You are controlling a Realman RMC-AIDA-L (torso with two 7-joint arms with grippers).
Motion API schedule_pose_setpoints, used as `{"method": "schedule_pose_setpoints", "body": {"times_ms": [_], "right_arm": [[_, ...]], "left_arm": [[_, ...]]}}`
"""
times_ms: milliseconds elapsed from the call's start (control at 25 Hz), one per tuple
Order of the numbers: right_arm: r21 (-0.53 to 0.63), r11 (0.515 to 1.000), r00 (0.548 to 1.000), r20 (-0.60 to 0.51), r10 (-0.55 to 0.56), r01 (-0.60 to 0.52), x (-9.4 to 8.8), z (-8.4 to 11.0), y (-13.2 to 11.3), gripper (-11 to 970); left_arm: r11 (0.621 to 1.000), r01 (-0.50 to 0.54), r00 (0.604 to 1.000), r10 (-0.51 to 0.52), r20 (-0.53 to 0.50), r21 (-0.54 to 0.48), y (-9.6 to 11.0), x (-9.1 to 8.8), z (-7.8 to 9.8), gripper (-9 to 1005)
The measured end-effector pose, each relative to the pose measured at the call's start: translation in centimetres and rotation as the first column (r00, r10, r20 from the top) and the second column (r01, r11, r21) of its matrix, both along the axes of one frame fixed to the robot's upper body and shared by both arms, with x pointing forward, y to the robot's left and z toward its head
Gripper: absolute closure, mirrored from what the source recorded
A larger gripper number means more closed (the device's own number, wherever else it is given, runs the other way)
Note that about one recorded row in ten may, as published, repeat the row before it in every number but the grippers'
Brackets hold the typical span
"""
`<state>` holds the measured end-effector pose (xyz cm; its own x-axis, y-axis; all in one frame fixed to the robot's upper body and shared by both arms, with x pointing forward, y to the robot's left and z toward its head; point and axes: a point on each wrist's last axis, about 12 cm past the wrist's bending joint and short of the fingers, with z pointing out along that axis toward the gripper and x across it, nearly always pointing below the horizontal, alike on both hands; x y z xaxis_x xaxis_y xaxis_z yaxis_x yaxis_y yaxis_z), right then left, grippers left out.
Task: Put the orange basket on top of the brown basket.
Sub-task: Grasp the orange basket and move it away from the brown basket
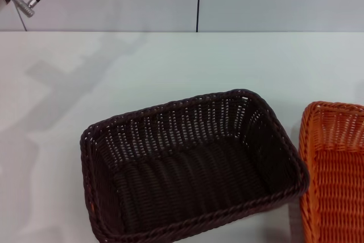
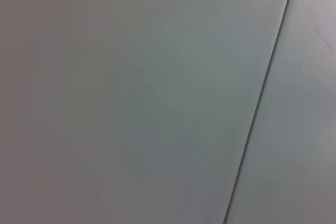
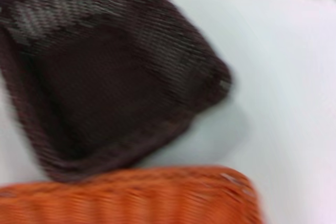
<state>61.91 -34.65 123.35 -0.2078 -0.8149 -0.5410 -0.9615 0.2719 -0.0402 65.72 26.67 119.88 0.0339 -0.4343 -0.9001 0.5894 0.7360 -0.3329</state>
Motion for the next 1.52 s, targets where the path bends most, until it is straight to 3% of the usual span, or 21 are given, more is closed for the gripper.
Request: {"method": "schedule_pose_setpoints", "body": {"times_ms": [160,360,840,1080,1160,1360,1520], "right_arm": [[-0.077,0.995,0.997,0.037,-0.062,0.065,0.8,-1.1,-0.7,245],[-0.120,0.991,0.998,0.016,-0.062,0.064,1.3,-2.8,-0.5,246],[-0.117,0.993,1.000,-0.019,-0.007,0.005,0.7,-6.1,0.6,245],[-0.098,0.995,0.999,-0.027,-0.022,0.020,0.2,-7.0,0.3,407],[-0.082,0.996,0.999,-0.025,-0.043,0.041,0.1,-7.1,-0.1,616],[-0.049,0.996,0.996,-0.039,-0.078,0.076,-0.5,-6.8,-1.3,764],[-0.020,0.992,0.991,-0.046,-0.124,0.123,-0.9,-6.3,-2.5,769]], "left_arm": [[1.000,-0.004,1.000,0.004,-0.008,-0.003,0.1,0.0,-0.2,137],[1.000,-0.007,1.000,0.007,-0.009,-0.003,0.1,0.1,-0.2,137],[1.000,-0.007,1.000,0.007,-0.013,-0.006,-0.2,0.2,-0.2,137],[1.000,-0.007,1.000,0.007,-0.020,-0.008,-0.2,0.1,-0.4,137],[1.000,-0.008,1.000,0.008,-0.025,-0.010,-0.1,0.1,-0.6,137],[0.999,-0.023,0.999,0.022,-0.032,-0.022,0.2,0.1,-0.7,137],[0.999,-0.030,0.999,0.029,-0.032,-0.026,0.4,0.1,-0.7,137]]}}
